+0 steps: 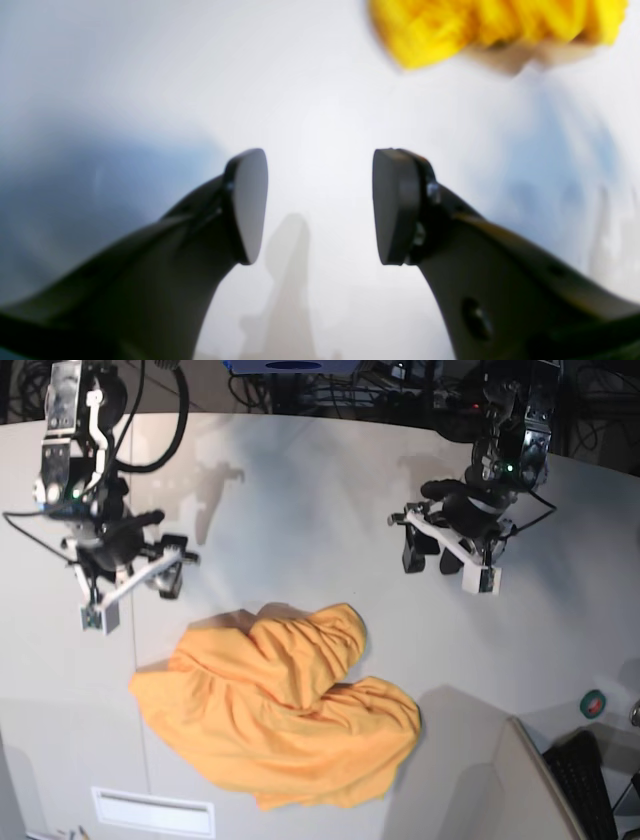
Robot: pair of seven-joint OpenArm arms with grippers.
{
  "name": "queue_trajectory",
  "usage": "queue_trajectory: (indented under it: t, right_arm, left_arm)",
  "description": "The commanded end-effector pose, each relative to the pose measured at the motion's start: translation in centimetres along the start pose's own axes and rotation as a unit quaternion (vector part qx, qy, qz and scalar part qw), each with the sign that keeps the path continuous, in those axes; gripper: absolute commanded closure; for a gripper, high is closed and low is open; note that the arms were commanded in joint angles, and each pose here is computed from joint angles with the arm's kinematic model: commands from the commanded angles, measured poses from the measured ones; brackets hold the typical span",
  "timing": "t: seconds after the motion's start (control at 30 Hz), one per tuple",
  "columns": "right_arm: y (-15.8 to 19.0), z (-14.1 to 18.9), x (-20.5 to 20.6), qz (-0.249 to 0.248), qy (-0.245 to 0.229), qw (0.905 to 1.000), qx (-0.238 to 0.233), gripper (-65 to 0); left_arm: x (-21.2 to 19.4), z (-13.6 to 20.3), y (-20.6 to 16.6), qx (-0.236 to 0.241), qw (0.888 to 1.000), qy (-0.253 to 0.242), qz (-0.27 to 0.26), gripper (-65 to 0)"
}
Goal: Layout the t-shirt on the table in an organized manner, then fold the t-shirt properly
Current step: 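Lower both grippers onto the crumpled orange t-shirt and grasp its edges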
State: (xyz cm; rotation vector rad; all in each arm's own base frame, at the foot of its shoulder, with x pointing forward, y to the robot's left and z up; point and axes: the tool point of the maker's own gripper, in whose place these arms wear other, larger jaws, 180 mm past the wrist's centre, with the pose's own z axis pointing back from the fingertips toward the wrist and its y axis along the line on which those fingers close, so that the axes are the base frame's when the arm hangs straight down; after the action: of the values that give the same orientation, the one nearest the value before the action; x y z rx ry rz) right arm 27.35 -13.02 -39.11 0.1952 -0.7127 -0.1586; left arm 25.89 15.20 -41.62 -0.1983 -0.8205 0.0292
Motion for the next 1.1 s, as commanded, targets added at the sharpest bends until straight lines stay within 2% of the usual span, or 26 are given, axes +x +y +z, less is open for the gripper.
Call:
queue_trajectory:
  t: [0.0, 0.1, 0.2, 0.37, 0.43, 0.5, 0.67, 0.77, 0.83, 0.9, 1.07]
  right_arm:
    - [0.1, -0.7, 1.8, -0.011, -0.014, 0.9998, 0.008, -43.1]
    - [-0.2, -3.5, 3.2, -0.033, 0.007, 0.9992, 0.021, -44.0]
    - [1.2, -5.5, 2.8, -0.041, 0.034, 0.9976, 0.043, -43.8]
    - [6.9, -5.5, 1.4, 0.025, 0.051, 0.9937, 0.096, -43.8]
    - [9.6, -5.8, 0.3, 0.056, 0.044, 0.9900, 0.122, -43.8]
    - [11.6, -6.6, -1.0, 0.065, 0.037, 0.9876, 0.138, -43.8]
    - [13.3, -9.2, -2.0, 0.029, 0.043, 0.9921, 0.114, -43.8]
    - [14.3, -10.3, -1.4, 0.018, 0.034, 0.9928, 0.113, -43.8]
    - [14.5, -10.9, -0.8, 0.017, 0.030, 0.9932, 0.111, -43.8]
    - [14.4, -11.5, 0.1, 0.018, 0.019, 0.9939, 0.107, -43.8]
    - [13.2, -13.0, 1.2, 0.028, 0.014, 0.9956, 0.089, -43.2]
  left_arm:
    - [1.2, -0.5, 0.5, 0.007, 1.000, -0.016, 0.003, -32.1]
    - [0.8, -1.5, 1.6, 0.020, 1.000, -0.007, 0.014, -32.1]
    - [0.0, -1.5, 3.0, 0.035, 0.999, 0.004, 0.019, -31.9]
    - [-0.9, 1.4, 9.9, 0.119, 0.991, -0.006, 0.067, -31.9]
    - [-0.8, 2.6, 12.0, 0.136, 0.988, -0.014, 0.073, -31.9]
    - [-0.6, 3.7, 13.4, 0.140, 0.987, -0.023, 0.072, -32.9]
    - [-0.1, 5.1, 15.8, 0.164, 0.982, -0.035, 0.081, -33.4]
    - [0.0, 5.2, 16.0, 0.167, 0.982, -0.036, 0.082, -40.6]
    - [0.1, 5.2, 15.7, 0.164, 0.983, -0.037, 0.080, -49.5]
    - [0.1, 5.1, 15.6, 0.162, 0.983, -0.036, 0.080, -55.8]
    - [0.1, 4.9, 15.6, 0.162, 0.983, -0.036, 0.081, -57.1]
